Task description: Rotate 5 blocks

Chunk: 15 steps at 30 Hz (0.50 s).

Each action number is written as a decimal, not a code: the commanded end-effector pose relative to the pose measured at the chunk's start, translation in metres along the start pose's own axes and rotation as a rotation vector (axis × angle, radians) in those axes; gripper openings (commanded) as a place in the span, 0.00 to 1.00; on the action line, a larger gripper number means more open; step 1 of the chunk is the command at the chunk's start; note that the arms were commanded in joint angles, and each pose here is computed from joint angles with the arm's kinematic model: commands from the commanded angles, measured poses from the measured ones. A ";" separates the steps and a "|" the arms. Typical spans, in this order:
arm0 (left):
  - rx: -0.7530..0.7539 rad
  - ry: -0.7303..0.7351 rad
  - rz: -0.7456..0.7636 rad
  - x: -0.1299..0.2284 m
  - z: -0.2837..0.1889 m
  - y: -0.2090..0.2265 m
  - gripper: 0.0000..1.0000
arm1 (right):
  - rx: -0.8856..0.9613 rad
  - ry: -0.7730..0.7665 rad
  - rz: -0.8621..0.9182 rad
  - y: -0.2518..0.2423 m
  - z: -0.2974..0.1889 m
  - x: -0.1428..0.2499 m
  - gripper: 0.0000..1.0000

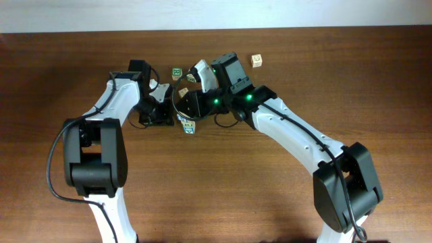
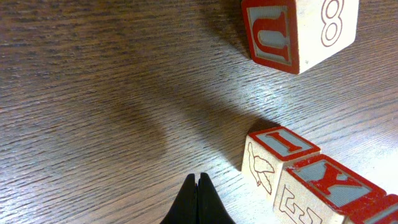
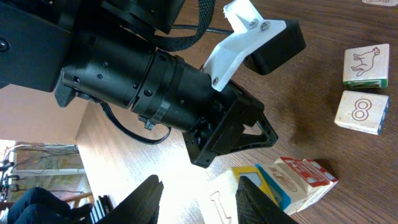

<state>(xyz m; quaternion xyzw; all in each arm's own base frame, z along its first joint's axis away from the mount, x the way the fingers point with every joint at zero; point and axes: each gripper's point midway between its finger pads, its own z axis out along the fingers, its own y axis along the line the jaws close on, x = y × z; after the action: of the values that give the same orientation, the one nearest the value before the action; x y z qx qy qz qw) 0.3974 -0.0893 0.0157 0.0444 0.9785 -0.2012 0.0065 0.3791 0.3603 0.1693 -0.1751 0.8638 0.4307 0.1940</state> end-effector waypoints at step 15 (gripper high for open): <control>0.014 -0.052 -0.036 -0.016 -0.033 0.005 0.00 | 0.018 -0.079 -0.080 0.014 -0.057 -0.055 0.41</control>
<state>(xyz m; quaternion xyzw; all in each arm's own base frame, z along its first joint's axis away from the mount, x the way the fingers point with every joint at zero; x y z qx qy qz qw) 0.3949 -0.0835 0.0198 0.0346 0.9787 -0.2024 -0.0030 0.4001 0.3406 0.1972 -0.1656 0.8661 0.4233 0.2083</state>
